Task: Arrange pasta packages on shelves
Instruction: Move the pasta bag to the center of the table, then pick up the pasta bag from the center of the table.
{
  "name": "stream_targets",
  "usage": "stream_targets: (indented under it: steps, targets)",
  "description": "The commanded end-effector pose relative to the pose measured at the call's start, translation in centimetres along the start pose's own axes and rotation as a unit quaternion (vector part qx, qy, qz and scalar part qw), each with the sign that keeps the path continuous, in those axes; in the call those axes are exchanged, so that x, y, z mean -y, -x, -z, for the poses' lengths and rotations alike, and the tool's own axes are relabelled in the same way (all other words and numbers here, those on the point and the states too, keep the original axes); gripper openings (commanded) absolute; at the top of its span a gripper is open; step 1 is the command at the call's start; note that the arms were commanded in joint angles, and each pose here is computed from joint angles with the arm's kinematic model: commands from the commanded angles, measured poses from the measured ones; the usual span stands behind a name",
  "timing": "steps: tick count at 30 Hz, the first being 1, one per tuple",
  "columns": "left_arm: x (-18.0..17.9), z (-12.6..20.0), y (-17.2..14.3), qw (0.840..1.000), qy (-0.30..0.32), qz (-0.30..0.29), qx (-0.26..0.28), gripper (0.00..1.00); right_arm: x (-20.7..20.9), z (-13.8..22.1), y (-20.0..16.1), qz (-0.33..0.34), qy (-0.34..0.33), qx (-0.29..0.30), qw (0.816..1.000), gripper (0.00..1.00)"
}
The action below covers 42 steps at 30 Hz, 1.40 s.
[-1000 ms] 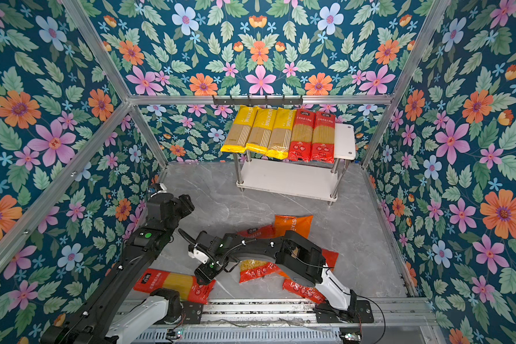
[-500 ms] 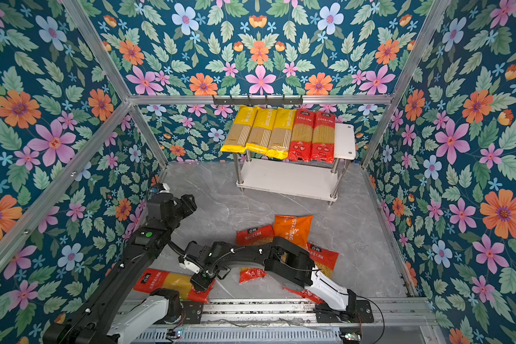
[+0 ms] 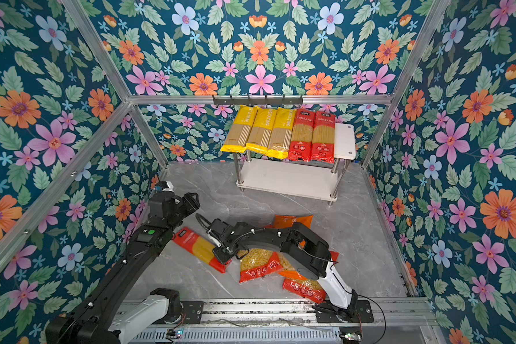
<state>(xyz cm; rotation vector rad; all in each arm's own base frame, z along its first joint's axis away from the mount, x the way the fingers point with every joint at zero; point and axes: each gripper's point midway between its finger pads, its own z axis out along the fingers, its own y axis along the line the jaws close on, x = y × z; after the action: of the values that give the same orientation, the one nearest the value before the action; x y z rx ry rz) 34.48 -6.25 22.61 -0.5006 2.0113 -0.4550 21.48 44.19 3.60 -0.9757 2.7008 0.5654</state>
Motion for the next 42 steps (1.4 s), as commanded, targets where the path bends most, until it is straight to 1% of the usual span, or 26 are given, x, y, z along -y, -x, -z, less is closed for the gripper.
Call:
stream_targets:
  steps: [1,4,7,9,11,14,18,25,28,32,36,39,42]
  targets:
    - [0.8,-0.6,-0.5,1.000,-0.025,0.008,-0.006,0.67,2.5,0.8,-1.8,-0.075,-0.023,-0.018,0.997,0.16]
    - [-0.1,-1.3,-2.3,0.999,-0.018,0.014,-0.023,0.67,1.7,1.9,-2.1,-0.104,0.019,-0.013,0.994,0.21]
    - [-1.8,-1.7,-4.5,0.999,0.003,0.021,-0.040,0.67,1.3,3.2,-1.3,-0.145,0.074,0.001,0.987,0.28]
    - [-3.3,-1.8,-6.2,0.998,0.018,0.028,-0.050,0.67,1.2,4.1,-0.1,-0.173,0.118,0.014,0.978,0.38]
    - [-4.7,-1.9,-7.8,0.997,0.029,0.038,-0.058,0.67,1.6,4.3,1.1,-0.195,0.147,0.024,0.969,0.43]
    - [-6.2,-2.1,-10.1,0.995,0.034,0.061,-0.073,0.67,2.8,3.5,2.2,-0.224,0.159,0.021,0.961,0.45]
    - [-7.1,-2.3,-12.5,0.992,0.022,0.089,-0.085,0.66,2.8,2.0,2.9,-0.233,0.168,0.011,0.958,0.46]
    - [-7.8,-2.9,-14.7,0.990,0.017,0.100,-0.103,0.60,2.7,-0.8,3.2,-0.246,0.179,-0.013,0.952,0.47]
    - [-8.0,-3.3,-15.4,0.989,0.017,0.101,-0.111,0.55,1.9,-1.9,3.1,-0.238,0.199,-0.021,0.950,0.46]
    - [-7.7,-3.5,-15.4,0.988,0.009,0.101,-0.113,0.51,1.0,-2.1,3.5,-0.223,0.231,-0.011,0.947,0.35]
    - [-6.7,-3.3,-14.2,0.990,-0.002,0.092,-0.105,0.51,0.1,-0.1,5.1,-0.200,0.258,0.027,0.945,0.23]
    - [-5.7,-2.9,-12.6,0.993,-0.007,0.078,-0.094,0.53,-0.5,1.9,6.2,-0.185,0.273,0.059,0.942,0.18]
    - [-4.8,-2.1,-10.9,0.994,-0.012,0.065,-0.082,0.56,-0.5,3.7,7.0,-0.185,0.280,0.086,0.938,0.14]
